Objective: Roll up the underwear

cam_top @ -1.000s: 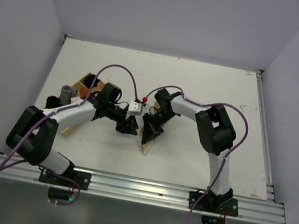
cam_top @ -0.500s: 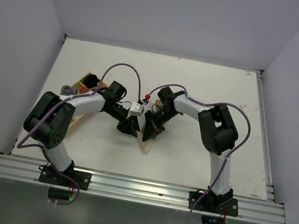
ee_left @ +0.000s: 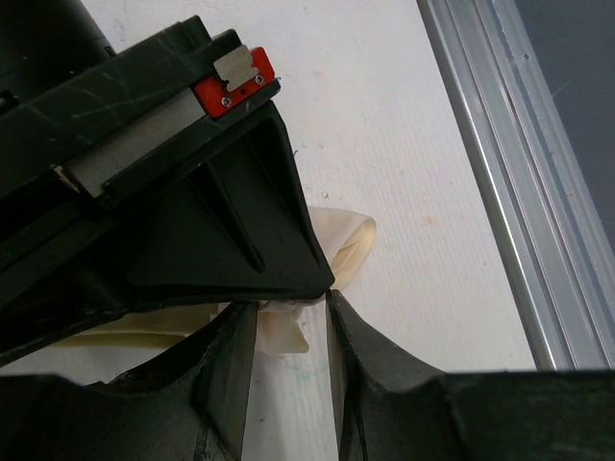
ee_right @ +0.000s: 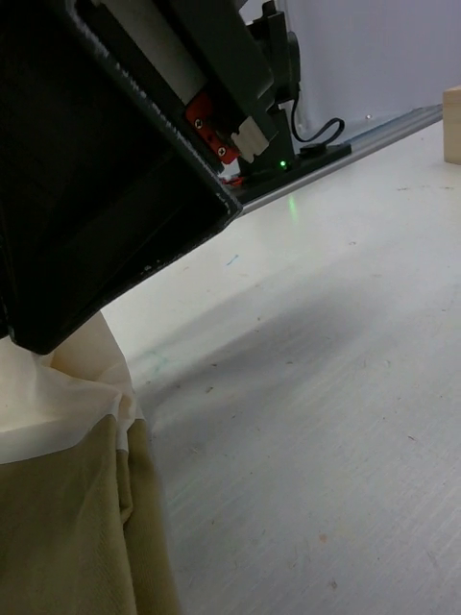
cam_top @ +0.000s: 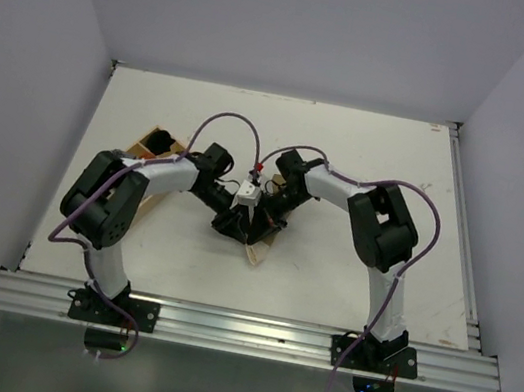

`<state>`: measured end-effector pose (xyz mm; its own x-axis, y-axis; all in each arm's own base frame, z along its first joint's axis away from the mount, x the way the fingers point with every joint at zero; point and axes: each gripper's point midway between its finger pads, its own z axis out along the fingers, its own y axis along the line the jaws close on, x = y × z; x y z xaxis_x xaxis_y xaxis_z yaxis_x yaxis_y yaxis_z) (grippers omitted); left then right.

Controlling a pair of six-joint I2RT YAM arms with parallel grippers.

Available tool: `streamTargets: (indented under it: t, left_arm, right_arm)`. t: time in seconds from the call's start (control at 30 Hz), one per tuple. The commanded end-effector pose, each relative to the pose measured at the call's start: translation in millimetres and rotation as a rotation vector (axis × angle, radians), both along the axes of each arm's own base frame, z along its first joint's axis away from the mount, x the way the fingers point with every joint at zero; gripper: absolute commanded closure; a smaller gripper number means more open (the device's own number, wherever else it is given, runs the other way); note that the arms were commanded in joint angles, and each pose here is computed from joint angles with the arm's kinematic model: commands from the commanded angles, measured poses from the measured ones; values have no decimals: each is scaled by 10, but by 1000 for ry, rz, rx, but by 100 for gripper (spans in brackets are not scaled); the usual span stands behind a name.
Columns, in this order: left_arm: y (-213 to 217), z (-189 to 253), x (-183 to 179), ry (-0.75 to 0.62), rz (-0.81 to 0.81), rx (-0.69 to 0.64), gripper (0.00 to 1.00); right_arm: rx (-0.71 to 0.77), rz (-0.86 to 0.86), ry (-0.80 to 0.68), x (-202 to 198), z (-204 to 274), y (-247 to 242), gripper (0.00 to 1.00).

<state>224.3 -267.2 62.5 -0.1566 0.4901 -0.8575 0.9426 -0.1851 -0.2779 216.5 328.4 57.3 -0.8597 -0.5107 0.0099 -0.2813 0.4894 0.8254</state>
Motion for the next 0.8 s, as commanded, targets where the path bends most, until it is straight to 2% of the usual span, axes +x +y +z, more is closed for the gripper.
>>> streamTargets:
  t: [0.0, 0.37, 0.53, 0.77]
  left_arm:
    - [-100, 117, 1, -14, -49, -58, 62]
    - [-118, 105, -6, 3, -79, -60, 65]
    - [-28, 54, -75, -1, -105, -13, 65]
    - [-93, 39, 44, -7, -124, -17, 66]
  right_arm:
    - [83, -3, -55, 65, 305, 86, 100]
    - [102, -22, -56, 129, 346, 71, 100]
    - [108, -29, -44, 175, 371, 35, 100]
    - [120, -33, -39, 212, 425, 38, 100]
